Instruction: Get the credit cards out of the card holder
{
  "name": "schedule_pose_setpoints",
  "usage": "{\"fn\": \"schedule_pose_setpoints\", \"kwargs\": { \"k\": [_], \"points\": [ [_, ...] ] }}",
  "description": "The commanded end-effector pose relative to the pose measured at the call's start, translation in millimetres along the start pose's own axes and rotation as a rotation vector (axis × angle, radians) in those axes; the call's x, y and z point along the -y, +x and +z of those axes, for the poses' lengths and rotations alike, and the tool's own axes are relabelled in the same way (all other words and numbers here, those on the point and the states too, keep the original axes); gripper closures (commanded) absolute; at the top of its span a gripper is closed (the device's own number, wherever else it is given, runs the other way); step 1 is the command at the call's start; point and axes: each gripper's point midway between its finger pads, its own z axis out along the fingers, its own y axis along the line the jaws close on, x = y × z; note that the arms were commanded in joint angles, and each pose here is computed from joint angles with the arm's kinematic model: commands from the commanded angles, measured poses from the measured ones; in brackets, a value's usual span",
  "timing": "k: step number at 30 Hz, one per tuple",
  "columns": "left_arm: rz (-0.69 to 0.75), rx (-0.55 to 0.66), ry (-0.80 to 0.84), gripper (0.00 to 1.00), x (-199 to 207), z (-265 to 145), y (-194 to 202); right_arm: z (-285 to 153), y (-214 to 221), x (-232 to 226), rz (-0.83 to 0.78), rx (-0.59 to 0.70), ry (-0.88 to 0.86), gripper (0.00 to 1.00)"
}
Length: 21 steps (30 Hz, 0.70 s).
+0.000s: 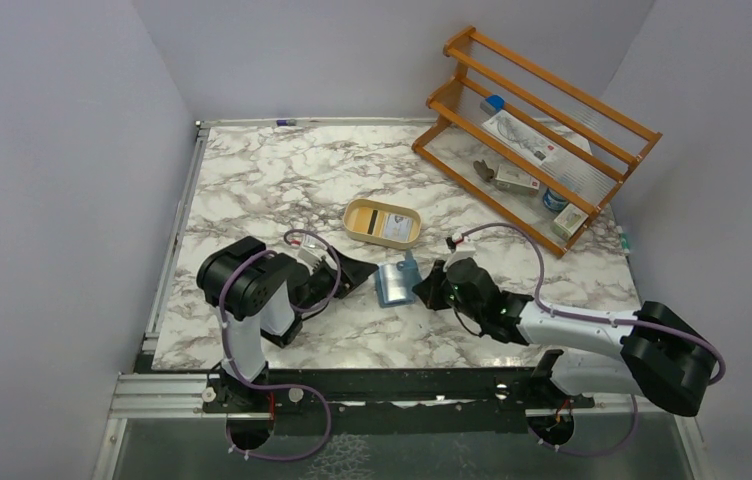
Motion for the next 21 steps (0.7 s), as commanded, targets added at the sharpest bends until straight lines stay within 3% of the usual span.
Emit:
{"fn": "schedule_pose_setpoints", "kwargs": {
  "k": [1,13,21],
  "points": [
    [0.064,0.070,0.124,0.26,27,-15,-4,-9,-5,0,0.059,0.040,-0.029,0.99],
    [0.018,0.036,0.113,0.27,30,-10,21,-19,8,31,0.315,0.069,-0.007,0.99],
    [-0.017,0.025,0.098,0.29,30,-4,37,-20,7,26,0.357,0.078,-0.046,0.99]
  ]
}}
